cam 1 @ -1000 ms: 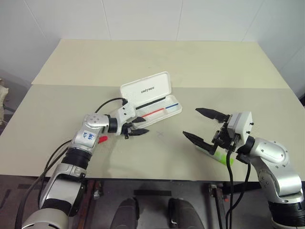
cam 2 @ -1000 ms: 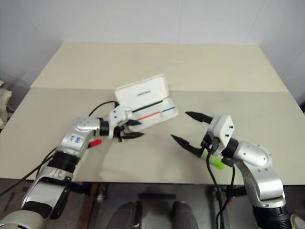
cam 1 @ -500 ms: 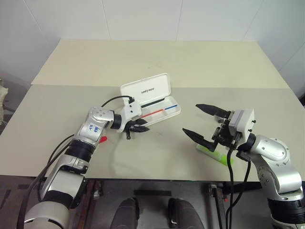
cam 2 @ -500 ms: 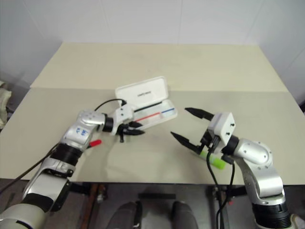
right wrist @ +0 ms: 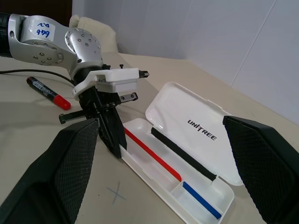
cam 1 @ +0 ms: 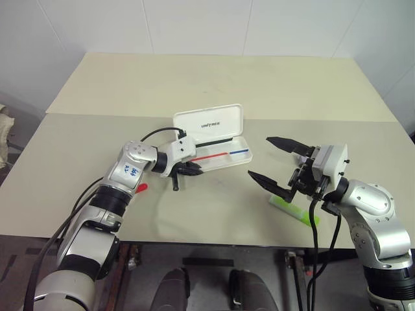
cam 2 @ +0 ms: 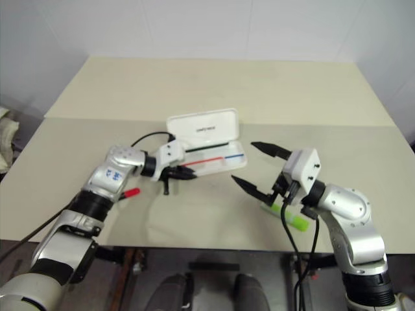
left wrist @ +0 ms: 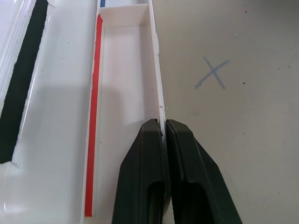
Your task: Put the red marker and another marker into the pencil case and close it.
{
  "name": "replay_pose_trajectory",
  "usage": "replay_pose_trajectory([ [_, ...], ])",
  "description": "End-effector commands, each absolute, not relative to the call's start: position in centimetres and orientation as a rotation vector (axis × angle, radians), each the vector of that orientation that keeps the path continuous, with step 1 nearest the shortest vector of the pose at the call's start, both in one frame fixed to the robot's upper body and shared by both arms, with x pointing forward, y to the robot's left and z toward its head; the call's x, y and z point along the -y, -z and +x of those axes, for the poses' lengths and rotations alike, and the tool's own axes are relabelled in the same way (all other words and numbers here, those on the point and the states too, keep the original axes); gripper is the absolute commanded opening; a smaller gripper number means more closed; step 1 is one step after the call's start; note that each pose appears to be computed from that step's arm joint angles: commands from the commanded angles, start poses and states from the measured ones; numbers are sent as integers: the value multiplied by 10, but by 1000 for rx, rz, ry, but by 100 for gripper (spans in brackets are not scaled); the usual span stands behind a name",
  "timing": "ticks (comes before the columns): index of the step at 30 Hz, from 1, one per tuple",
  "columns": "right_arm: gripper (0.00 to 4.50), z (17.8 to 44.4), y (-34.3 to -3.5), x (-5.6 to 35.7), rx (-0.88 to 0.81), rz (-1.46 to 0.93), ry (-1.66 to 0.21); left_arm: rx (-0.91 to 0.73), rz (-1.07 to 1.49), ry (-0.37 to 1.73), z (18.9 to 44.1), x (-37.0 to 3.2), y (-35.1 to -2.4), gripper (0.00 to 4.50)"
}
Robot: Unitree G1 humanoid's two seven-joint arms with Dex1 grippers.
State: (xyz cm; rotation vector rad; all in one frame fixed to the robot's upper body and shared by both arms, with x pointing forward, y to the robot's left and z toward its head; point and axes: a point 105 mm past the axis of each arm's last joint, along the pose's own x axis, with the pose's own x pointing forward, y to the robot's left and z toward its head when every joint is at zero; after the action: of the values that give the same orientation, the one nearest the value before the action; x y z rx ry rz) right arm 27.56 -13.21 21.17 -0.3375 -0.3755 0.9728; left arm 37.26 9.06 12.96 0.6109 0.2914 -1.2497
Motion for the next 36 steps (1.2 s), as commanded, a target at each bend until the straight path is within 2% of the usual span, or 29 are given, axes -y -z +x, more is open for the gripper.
replay_pose_trajectory([
  [1, 450, 274, -219, 132, 406, -349, -984, -218, 610, 1404, 348, -78, -135, 2],
  [5, 450, 275, -219, 131, 404, -337, -994, -199, 664, 1448, 334, -84, -135, 2],
  [16, 450, 274, -216, 128, 395, -315, -1010, -252, 691, 1507, 315, -90, -129, 2],
  [25, 450, 271, -215, 128, 380, -306, -1012, -300, 679, 1505, 312, -88, -120, 2],
  [26, 450, 270, -215, 128, 379, -307, -1012, -302, 679, 1496, 313, -87, -119, 54],
  [31, 450, 272, -216, 129, 375, -308, -1010, -313, 639, 1496, 311, -84, -121, 203],
  [36, 450, 273, -216, 127, 376, -304, -1017, -298, 632, 1483, 310, -86, -128, 376],
])
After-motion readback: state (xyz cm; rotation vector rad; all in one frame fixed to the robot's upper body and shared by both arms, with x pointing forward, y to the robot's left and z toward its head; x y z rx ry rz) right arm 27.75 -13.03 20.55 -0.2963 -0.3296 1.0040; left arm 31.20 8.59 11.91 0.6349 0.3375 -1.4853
